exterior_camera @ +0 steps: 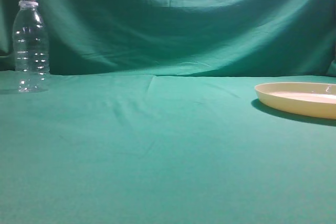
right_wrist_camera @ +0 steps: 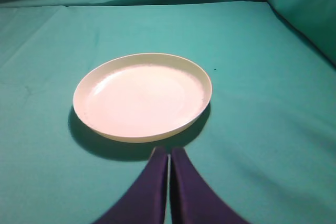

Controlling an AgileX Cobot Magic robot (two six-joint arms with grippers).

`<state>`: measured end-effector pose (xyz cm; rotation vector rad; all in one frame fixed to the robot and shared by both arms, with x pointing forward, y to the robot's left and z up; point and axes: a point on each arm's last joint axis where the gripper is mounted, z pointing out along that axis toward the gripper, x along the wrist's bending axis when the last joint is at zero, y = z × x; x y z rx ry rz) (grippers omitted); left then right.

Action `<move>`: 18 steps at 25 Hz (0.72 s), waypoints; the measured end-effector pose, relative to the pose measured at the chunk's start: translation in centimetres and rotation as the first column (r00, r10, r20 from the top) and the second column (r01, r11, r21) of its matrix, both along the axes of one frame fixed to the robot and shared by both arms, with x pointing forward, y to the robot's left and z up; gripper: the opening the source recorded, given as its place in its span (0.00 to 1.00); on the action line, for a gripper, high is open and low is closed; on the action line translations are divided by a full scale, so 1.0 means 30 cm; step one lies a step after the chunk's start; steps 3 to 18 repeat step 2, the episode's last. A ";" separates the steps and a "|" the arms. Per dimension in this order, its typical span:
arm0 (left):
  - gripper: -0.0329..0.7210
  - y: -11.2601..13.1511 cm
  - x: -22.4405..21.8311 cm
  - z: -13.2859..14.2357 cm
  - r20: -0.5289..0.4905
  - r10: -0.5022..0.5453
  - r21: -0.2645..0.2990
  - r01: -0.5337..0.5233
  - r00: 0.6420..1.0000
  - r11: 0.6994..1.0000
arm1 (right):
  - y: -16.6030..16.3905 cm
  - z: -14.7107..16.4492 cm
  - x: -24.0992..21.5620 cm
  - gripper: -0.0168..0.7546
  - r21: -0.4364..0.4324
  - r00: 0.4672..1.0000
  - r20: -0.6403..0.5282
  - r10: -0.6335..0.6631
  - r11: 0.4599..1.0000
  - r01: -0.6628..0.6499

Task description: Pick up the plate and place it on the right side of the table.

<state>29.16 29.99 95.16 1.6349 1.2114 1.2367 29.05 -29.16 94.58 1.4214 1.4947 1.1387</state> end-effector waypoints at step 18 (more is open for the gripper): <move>0.04 0.000 0.000 0.000 0.000 0.000 0.000 0.000 1.000 1.000 | 0.000 0.000 0.000 0.02 0.000 1.000 0.000 0.000 1.000 0.000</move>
